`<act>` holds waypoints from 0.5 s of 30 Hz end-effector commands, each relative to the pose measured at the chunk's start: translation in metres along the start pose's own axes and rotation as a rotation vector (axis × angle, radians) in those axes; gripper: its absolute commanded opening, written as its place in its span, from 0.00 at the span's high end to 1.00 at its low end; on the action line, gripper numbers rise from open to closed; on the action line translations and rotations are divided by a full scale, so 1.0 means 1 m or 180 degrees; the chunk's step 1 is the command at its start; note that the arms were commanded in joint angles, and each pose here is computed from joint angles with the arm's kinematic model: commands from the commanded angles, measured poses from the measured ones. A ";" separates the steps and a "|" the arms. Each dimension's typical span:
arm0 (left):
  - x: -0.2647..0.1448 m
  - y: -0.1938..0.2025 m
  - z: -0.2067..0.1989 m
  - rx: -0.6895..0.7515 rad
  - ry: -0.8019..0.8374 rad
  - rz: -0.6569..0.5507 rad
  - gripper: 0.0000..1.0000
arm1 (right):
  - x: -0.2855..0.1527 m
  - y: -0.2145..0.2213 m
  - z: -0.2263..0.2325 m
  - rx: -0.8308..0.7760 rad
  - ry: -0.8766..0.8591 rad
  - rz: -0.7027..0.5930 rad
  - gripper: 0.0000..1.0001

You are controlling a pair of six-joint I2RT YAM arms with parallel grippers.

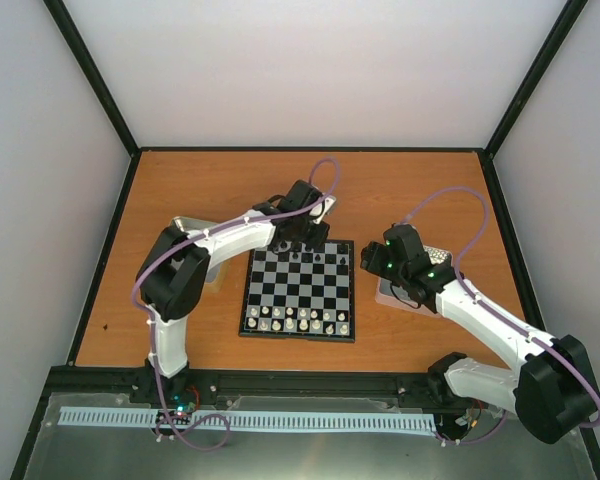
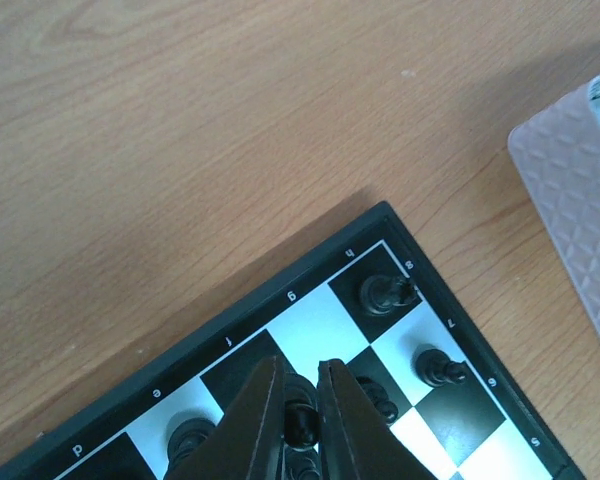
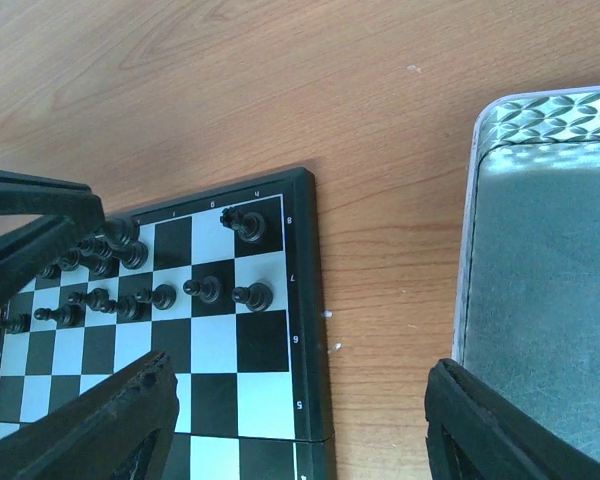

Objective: Set up the chess pieces on the board
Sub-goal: Place the chess piece on the chessboard.

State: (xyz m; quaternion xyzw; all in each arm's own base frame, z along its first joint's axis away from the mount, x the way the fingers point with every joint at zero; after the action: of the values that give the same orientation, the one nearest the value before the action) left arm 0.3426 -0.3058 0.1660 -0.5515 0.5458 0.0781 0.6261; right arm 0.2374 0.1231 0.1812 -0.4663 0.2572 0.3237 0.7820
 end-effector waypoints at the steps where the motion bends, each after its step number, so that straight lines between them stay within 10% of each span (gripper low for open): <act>1: 0.006 -0.007 -0.004 0.0148 0.0069 0.0002 0.99 | 0.003 0.003 -0.005 0.0060 0.0035 0.0040 0.32; 15: 0.031 0.003 0.006 0.0124 -0.0109 0.0156 0.97 | 0.004 0.003 -0.006 0.0043 0.0048 0.0080 0.32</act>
State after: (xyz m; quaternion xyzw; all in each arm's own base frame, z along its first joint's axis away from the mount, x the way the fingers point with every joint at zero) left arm 0.3485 -0.3110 0.1294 -0.5240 0.5646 0.1023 0.6295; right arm 0.2369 0.1236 0.1790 -0.4618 0.2603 0.3324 0.7800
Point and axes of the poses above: each gripper's point midway between its finger pads, its own x axis out along the fingers, its own z axis along the line the jaws close on, y = z × x, the point moved 8 cm from there along -x, back along the fingers, and after that the axes turned 1 degree about -x, right-handed, at the moved point
